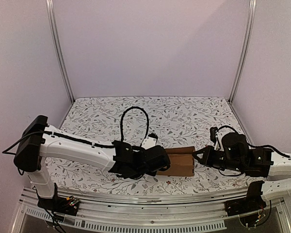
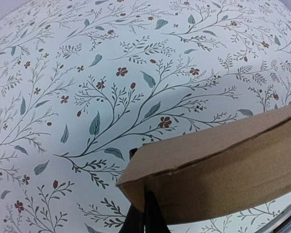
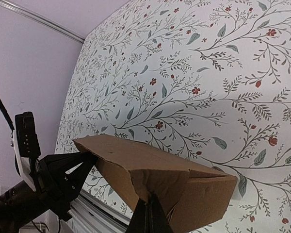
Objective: Fold the paper box
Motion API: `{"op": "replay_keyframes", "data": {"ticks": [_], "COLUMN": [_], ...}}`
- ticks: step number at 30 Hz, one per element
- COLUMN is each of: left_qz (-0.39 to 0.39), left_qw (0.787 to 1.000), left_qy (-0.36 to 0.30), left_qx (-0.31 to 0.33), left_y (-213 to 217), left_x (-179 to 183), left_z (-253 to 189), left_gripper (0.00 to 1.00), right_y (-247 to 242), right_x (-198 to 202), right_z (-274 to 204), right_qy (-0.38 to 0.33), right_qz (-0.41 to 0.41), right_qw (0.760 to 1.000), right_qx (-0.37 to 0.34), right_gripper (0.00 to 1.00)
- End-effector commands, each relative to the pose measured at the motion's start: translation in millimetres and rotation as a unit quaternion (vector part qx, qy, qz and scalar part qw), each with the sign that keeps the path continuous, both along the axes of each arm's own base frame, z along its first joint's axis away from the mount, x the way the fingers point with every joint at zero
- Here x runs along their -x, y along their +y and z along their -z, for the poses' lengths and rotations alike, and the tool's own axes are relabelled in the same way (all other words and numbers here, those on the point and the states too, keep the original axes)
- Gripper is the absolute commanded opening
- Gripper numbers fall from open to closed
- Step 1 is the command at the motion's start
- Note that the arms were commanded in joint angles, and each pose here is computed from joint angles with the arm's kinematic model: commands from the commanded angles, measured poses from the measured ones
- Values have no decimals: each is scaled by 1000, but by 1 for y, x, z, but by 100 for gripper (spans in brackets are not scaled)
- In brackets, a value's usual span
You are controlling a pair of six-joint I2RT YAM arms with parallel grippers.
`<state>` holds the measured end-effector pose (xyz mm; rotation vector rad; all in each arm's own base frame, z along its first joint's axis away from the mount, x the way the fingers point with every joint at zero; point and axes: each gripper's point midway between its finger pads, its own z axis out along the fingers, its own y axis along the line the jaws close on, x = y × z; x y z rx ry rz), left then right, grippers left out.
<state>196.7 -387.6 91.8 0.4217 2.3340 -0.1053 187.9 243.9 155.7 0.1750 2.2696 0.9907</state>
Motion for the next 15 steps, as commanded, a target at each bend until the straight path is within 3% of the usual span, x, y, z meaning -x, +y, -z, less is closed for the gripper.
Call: {"op": "replay_keyframes", "data": {"ticks": [1,7,11,15], "left_qz": [42,42,44,46], "left_qw": [988,988,988,987], "left_qy": [88,88,89,91], "left_qx": [-118,-117,-120,-125], "left_y": [31,29,27,25], "left_x": [36,36,36,36], "left_z": [68,68,69,71], "left_gripper": [0,0,0,0], "right_y": [5,3,-7,-26], "right_x": [-3,1,4,5], "right_z": [-13,2,16,23], "right_qy": [-11,-1,-1,-12], "right_qz": [6,-4,-12,-6], "right_qw": [1000,1000,999,995], "right_qx": [-26,-11,40,98], "right_gripper": [0,1,17,39]}}
